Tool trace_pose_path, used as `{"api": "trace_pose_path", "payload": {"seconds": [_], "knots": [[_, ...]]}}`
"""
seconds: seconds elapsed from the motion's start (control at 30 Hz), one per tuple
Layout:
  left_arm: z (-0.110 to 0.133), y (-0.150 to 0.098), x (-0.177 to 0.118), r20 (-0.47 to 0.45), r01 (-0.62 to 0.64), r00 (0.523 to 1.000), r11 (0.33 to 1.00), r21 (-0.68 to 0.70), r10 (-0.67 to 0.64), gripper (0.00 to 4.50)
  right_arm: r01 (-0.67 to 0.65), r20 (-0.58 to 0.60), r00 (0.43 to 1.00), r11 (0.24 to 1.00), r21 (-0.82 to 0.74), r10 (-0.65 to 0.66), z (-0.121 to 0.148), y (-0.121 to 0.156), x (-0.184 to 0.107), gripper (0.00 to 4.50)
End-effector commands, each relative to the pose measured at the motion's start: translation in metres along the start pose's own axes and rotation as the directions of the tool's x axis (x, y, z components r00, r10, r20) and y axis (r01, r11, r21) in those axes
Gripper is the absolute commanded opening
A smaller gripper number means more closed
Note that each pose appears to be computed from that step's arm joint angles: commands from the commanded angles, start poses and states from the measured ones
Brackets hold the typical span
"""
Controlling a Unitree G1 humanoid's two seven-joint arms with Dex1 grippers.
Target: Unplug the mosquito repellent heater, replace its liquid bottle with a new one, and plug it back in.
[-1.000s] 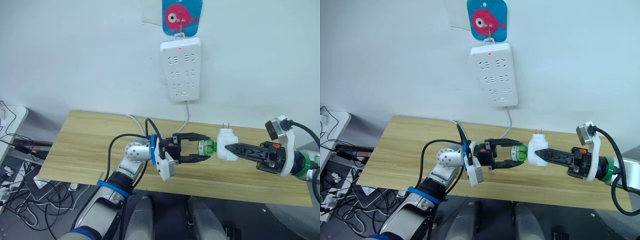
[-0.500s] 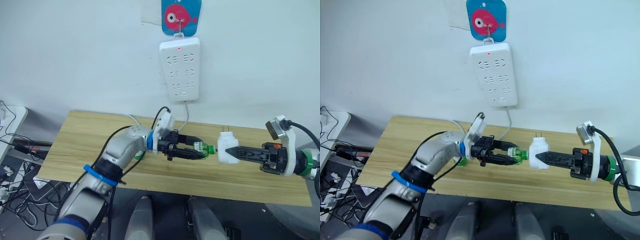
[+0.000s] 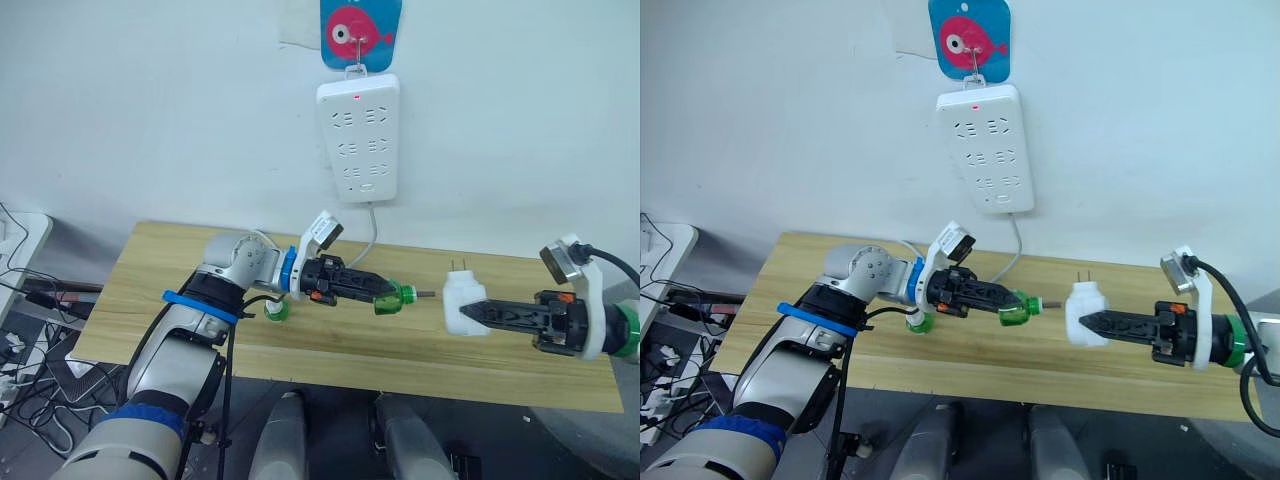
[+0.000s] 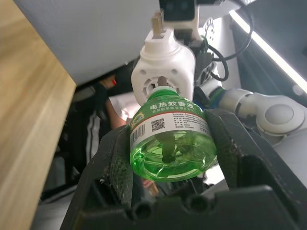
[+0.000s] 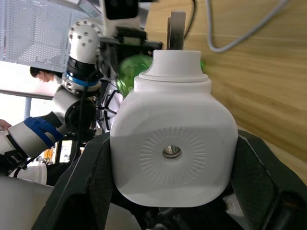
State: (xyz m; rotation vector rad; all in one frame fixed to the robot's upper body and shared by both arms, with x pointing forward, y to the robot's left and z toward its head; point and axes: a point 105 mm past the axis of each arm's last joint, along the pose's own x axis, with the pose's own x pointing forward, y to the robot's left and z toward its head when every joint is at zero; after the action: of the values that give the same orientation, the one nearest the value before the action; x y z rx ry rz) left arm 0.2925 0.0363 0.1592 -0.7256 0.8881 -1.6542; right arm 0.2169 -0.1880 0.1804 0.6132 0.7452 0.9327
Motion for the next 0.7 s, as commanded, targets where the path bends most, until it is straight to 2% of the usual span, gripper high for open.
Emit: {"api": "trace_pose_path", "payload": {"seconds": [0.03,0.1,0.13,0.17,0.23,0.3,0.37,0.47,0.7], "knots": [[0.006,-0.013,-0.006,0.013,0.013,1.0,0.993,0.117,-0.014,2.24,0.113,0.07,0.991,0.994,-0.004,-0.113,0.014,-0.015,-0.019,2.98],[0.008,-0.011,-0.007,0.016,-0.012,1.0,0.986,0.168,0.009,2.24,0.228,0.082,0.971,0.974,-0.007,-0.226,0.016,-0.035,-0.025,2.98],[0.01,-0.01,-0.006,0.026,-0.029,0.999,0.979,0.201,0.024,2.24,0.377,0.058,0.925,0.926,-0.02,-0.375,0.012,-0.062,-0.03,2.98],[0.011,-0.009,-0.006,0.033,-0.04,0.999,0.975,0.22,0.033,2.24,0.471,0.039,0.882,0.881,-0.038,-0.47,0.009,-0.078,-0.035,2.98],[0.012,-0.009,-0.004,0.041,-0.049,0.998,0.967,0.249,0.04,2.24,0.615,0.01,0.787,0.783,-0.093,-0.617,0.003,-0.106,-0.045,2.98],[0.012,-0.01,-0.002,0.046,-0.057,0.998,0.961,0.27,0.046,2.24,0.738,-0.022,0.665,0.661,-0.134,-0.747,-0.004,-0.137,-0.06,2.98],[0.012,-0.008,-0.001,0.05,-0.073,0.997,0.956,0.284,0.062,2.24,0.791,-0.039,0.592,0.589,-0.164,-0.805,-0.007,-0.153,-0.068,2.98],[0.011,-0.005,-0.002,0.053,-0.096,0.995,0.95,0.298,0.083,2.24,0.835,-0.047,0.519,0.518,-0.187,-0.853,-0.007,-0.173,-0.072,2.98],[0.008,-0.004,-0.004,0.054,-0.11,0.994,0.949,0.297,0.098,2.24,0.865,-0.039,0.471,0.47,-0.177,-0.881,0.002,-0.195,-0.072,2.98]]}}
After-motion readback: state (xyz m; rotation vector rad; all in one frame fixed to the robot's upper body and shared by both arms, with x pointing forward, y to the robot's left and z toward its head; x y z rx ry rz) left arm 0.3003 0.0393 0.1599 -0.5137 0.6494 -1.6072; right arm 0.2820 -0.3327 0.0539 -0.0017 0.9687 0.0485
